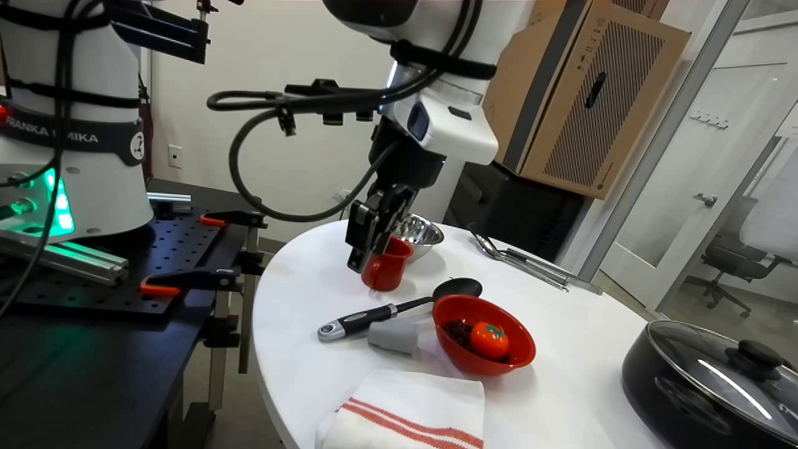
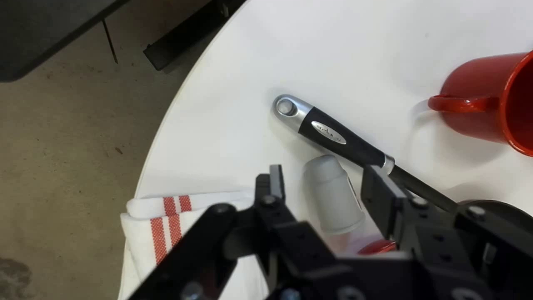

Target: Move the grey object backward

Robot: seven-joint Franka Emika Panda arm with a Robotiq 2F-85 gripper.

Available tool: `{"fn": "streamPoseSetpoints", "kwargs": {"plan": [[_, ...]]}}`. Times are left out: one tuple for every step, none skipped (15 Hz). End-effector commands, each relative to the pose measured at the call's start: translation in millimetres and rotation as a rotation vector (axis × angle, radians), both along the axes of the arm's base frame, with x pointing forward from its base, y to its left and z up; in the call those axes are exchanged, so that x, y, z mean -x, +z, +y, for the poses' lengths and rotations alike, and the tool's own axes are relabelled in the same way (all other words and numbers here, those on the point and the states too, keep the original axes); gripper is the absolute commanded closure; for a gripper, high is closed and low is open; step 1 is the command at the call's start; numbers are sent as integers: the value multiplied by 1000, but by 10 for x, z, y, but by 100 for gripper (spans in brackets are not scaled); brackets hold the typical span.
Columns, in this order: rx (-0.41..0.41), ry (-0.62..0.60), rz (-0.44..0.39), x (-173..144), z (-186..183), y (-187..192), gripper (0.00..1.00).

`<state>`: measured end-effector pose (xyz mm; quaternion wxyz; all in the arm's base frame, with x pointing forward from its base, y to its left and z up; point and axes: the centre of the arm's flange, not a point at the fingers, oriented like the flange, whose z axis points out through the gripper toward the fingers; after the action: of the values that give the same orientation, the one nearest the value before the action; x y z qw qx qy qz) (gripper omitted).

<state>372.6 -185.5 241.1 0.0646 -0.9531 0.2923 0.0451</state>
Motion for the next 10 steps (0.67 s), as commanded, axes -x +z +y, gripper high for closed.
{"fn": "streamPoseSetpoints", "kwargs": {"plan": [[1,-18,-39,-120,29,-133,16],[13,-22,-49,-158,37,-175,8],[33,-25,-57,-222,37,-246,2],[49,-26,-62,-274,35,-303,0],[64,-27,-57,-332,27,-385,0],[74,-27,-59,-374,23,-450,0],[83,-27,-59,-425,19,-530,0],[90,-29,-59,-459,18,-599,0],[97,-30,-57,-493,20,-673,0],[103,-30,-52,-519,24,-744,0]]}}
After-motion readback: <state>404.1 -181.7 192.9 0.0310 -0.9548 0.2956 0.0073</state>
